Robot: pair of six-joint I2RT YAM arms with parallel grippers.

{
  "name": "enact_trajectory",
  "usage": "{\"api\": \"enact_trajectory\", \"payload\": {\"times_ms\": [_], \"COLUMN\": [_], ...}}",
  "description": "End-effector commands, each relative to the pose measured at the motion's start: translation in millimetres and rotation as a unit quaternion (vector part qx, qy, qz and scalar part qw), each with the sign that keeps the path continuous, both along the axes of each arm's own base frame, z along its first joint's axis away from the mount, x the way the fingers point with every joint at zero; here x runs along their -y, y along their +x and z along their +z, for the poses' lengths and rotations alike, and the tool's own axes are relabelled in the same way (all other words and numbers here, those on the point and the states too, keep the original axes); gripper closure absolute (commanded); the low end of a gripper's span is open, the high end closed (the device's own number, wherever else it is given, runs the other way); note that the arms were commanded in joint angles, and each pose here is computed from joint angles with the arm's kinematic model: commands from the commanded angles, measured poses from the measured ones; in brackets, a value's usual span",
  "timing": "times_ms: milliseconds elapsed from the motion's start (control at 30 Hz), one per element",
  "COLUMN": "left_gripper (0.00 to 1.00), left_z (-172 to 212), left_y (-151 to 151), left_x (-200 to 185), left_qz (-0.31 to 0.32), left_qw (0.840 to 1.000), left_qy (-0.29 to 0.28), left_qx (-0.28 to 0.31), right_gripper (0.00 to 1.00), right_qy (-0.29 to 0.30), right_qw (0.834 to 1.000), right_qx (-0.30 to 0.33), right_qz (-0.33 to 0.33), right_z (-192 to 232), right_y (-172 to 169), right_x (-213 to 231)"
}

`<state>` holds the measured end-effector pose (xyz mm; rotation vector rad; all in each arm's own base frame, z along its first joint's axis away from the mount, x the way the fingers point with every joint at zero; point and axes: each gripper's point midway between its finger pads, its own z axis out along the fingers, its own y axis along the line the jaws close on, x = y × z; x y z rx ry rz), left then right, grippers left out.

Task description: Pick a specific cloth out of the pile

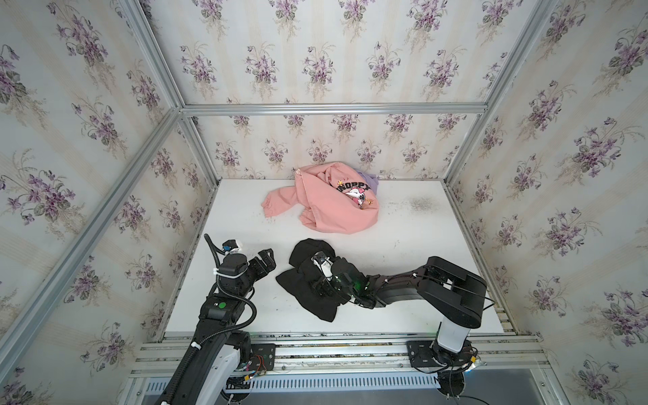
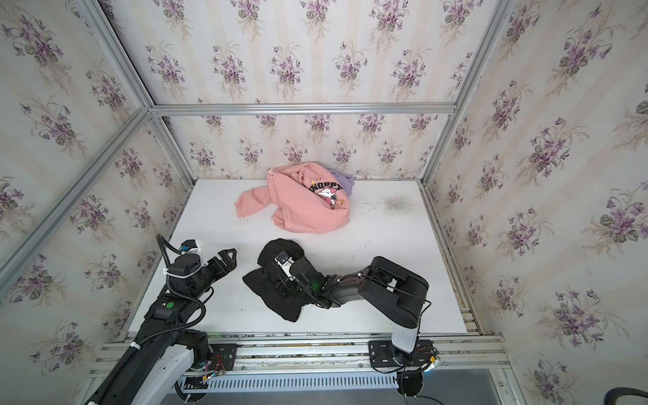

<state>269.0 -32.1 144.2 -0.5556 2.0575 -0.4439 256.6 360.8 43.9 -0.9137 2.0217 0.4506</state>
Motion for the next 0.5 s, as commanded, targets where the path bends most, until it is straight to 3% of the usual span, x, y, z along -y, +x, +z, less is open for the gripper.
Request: {"api": "enact_trajectory", "payload": {"times_ms": [0,267,467], "left_gripper": [0.01,0.01,0.01], "left_z": [8.2,10.5,18.2], "left_y": [2.6,2.4,1.8], "left_x": [0.7,1.8,3.1], "left_qz": [-0.004,-0.009,-0.018], "left_qw": [1.000,1.000,0.999], "left_qy": [0.002,0.004,0.009], "left_qx": [0.013,0.018,0.030], "right_gripper": [0.00,0.00,0.00], "right_qy": [-0.044,-0.048,0.019], "right_qw": [0.998,0.997,0.999], "right_qx": [-0.007,0.013,0.028], "right_qz": [-0.041,-0.055,-0.037], "right_z": [-15.7,2.3,70.3], "right_y": [-3.5,-7.1,-5.6], "right_x": [32.6,52.8,33.6]}}
